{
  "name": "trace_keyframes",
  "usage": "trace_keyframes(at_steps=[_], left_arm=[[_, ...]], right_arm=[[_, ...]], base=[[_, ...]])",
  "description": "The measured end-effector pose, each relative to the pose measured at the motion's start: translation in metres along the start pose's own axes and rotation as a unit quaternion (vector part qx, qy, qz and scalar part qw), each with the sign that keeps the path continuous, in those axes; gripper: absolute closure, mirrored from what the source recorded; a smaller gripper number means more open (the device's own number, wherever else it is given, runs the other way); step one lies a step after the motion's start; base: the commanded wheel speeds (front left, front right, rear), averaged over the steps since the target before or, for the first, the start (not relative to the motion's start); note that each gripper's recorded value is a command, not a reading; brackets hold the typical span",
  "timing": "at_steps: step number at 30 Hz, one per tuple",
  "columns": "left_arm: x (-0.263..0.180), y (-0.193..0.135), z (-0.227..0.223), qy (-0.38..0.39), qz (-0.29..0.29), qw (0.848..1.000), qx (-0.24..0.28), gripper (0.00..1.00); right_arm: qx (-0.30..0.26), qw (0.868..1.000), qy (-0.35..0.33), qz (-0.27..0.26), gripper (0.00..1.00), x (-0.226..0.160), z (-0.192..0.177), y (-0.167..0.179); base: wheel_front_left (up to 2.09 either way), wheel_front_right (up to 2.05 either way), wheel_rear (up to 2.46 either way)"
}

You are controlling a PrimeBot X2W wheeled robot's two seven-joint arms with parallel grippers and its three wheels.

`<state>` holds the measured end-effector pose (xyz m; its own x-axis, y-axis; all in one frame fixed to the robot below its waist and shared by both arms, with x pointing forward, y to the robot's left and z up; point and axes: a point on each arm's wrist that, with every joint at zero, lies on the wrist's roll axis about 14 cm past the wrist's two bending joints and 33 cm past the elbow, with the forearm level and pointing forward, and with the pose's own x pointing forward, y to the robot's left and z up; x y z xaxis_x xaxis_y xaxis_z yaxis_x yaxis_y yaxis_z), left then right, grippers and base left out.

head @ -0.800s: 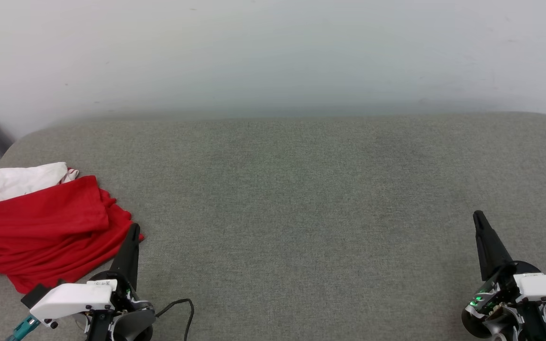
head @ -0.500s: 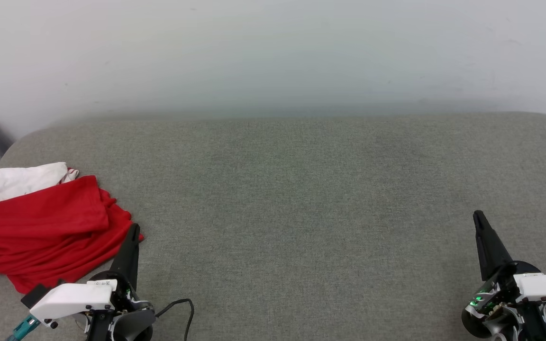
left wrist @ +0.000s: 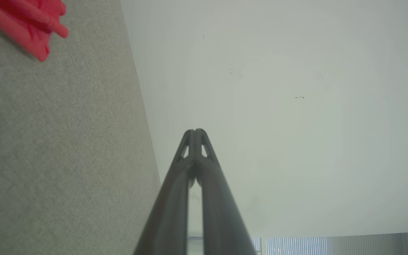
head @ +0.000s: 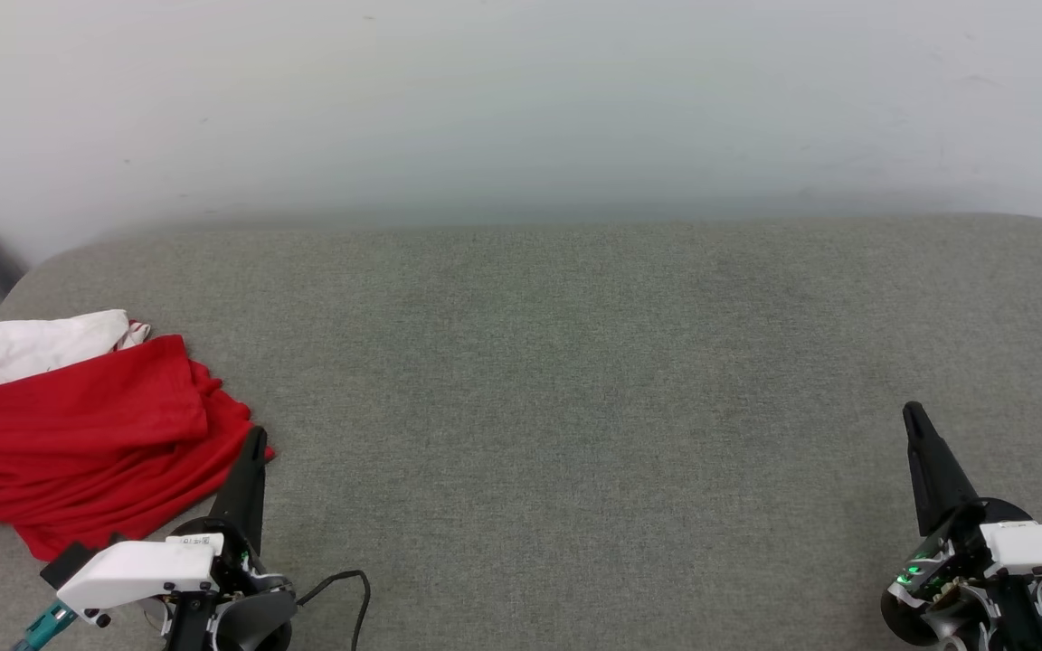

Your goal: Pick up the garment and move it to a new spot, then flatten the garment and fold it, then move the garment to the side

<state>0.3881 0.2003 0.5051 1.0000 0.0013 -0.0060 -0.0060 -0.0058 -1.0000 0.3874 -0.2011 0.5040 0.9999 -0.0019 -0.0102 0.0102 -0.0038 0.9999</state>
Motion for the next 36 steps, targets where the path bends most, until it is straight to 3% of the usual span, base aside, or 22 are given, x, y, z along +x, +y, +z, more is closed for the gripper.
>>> trace_keyframes(at_steps=[6,7,8,9,23,36], left_arm=[[0.0,0.0,0.0,0.0,0.0,1.0,0.0,1.0],[-0.001,0.002,0.0,0.0,0.003,1.0,0.0,0.0],[-0.002,0.007,-0.001,0.0,0.01,1.0,-0.001,1.0],[-0.005,0.012,-0.001,0.0,0.019,1.0,-0.002,0.0],[-0.005,0.01,-0.022,0.016,0.015,0.999,0.023,0.0],[-0.005,0.004,-0.026,0.016,0.004,0.987,0.158,0.0]], right_arm=[[0.0,1.0,0.0,0.0,1.0,0.0,0.0,0.0],[0.0,1.0,0.0,-0.003,0.0,-0.001,0.0,-0.002],[0.001,1.0,0.0,-0.01,1.0,-0.003,0.0,-0.007],[0.002,1.0,-0.001,-0.019,0.0,-0.005,0.0,-0.013],[-0.021,1.0,-0.012,-0.015,0.0,-0.007,-0.003,-0.01],[-0.136,0.991,-0.016,-0.009,0.0,-0.009,-0.005,-0.005]], base=[[0.0,0.0,0.0],[0.0,0.0,0.0],[0.0,0.0,0.0],[0.0,0.0,0.0],[0.0,0.0,0.0],[0.0,0.0,0.0]])
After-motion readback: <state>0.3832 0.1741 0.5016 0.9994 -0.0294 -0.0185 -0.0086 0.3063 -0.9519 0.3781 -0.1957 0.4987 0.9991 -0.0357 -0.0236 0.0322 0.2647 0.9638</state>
